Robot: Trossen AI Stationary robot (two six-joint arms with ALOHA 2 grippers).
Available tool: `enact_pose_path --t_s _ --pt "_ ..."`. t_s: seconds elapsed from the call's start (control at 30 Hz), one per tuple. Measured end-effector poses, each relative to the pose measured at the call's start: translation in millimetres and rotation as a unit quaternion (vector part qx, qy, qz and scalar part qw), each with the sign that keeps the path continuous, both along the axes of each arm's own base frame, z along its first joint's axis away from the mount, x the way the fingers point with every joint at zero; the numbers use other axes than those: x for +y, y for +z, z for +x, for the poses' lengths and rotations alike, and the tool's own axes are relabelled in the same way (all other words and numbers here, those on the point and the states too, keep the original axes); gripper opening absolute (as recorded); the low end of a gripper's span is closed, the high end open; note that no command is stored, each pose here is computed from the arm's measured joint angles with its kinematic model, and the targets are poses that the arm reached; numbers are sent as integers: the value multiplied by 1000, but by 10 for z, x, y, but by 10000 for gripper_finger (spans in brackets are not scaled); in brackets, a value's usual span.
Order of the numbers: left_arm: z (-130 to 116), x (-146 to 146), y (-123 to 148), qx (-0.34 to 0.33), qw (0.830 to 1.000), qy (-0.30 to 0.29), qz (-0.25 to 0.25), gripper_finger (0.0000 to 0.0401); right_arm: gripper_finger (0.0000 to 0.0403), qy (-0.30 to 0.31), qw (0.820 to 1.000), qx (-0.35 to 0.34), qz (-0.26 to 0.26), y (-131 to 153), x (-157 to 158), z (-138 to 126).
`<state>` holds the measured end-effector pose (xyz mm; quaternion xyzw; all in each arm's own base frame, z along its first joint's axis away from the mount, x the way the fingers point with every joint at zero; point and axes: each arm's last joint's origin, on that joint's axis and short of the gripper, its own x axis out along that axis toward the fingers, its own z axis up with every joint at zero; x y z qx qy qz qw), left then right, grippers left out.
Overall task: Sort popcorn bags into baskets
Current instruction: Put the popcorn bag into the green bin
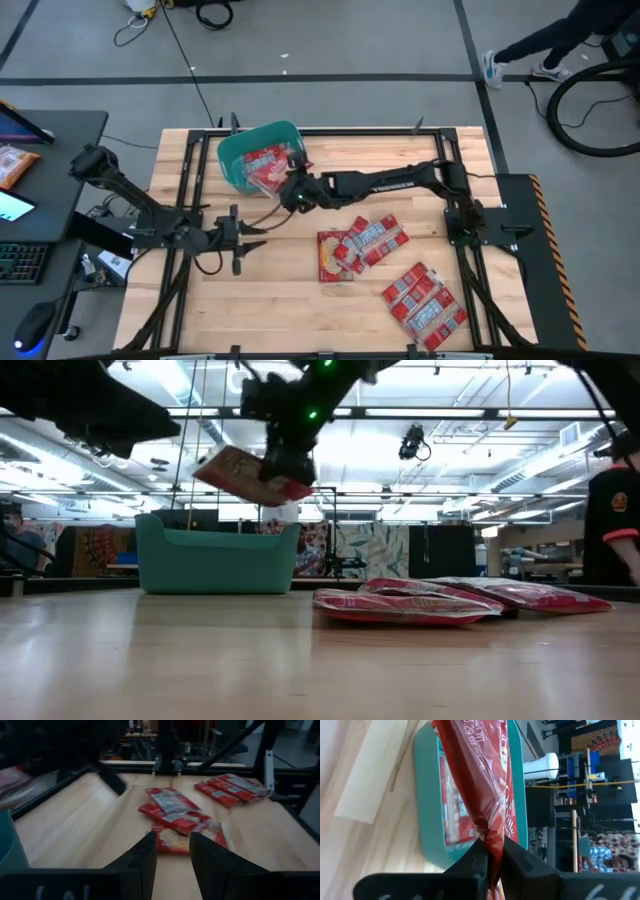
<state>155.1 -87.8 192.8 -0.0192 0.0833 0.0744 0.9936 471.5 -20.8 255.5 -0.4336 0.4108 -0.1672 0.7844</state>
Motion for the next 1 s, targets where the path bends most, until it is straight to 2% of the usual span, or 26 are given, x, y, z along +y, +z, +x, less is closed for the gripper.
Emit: enact_pose_path --t_s 0.17,0.33,0.6,0.77,1.0 --pt "-77 -53 0 9 999 -30 -17 121 32 26 1000 -15 4 -52 -214 212" --pt "-90 -91 -14 17 997 -63 -43 121 33 37 999 -27 -22 -208 -482 421" --pt "-89 -92 -11 17 997 -65 -45 121 47 27 999 -22 -14 -473 -837 752" --pt "-90 -91 -16 19 997 -65 -44 121 77 15 999 4 30 -562 -985 841" --pt "-90 -91 -18 20 997 -65 -42 121 139 0 998 16 53 -562 -1034 759"
